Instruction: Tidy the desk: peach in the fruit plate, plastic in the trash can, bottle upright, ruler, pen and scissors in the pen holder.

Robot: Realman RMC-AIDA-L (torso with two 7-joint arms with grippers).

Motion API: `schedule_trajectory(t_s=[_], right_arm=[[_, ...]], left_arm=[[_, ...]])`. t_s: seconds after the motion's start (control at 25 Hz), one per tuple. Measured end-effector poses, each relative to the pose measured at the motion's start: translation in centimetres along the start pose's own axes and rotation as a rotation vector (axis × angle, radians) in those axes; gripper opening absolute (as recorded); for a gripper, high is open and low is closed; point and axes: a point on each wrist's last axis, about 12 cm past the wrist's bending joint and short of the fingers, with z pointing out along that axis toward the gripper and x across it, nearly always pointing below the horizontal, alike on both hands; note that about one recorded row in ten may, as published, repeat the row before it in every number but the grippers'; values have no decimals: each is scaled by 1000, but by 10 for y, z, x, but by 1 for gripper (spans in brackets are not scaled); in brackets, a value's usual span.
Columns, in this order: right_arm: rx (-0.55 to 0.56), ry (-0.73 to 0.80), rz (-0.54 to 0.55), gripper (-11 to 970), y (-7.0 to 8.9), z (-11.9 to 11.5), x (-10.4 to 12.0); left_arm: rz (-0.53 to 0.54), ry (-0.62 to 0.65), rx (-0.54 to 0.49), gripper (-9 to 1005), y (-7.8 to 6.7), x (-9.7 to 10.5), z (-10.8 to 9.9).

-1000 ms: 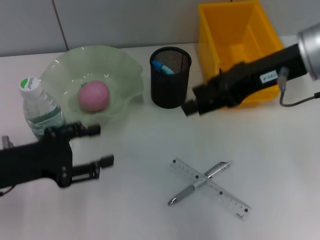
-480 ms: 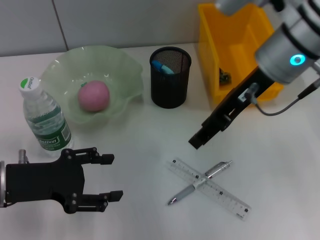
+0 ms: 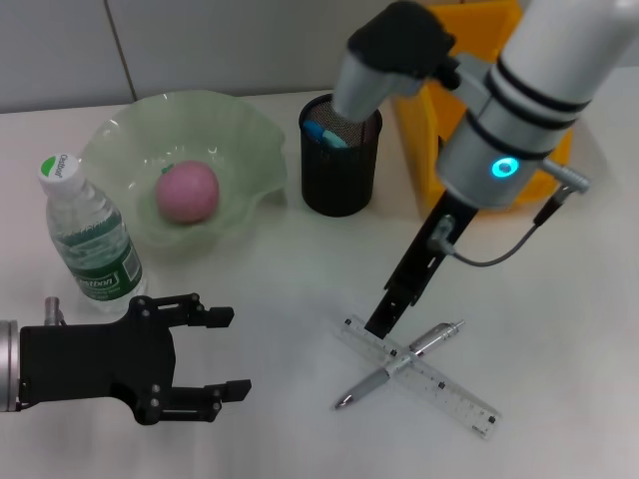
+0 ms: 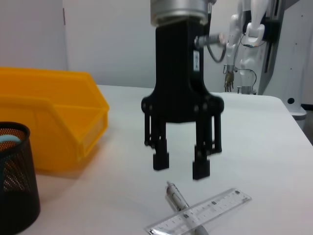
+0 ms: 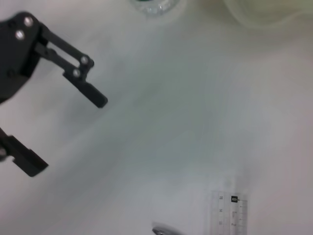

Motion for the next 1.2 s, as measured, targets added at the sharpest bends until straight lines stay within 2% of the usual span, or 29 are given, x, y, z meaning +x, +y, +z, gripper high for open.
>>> schedule_trajectory(t_s=[0.32,1.2], right_arm=[[81,34,-20,634,7,22,-10],[118,41,-32,633,15,53,-13]], left_arm=[[0,2,-6,786,1,0,1],[8,8,-6,786,3,-1,1]])
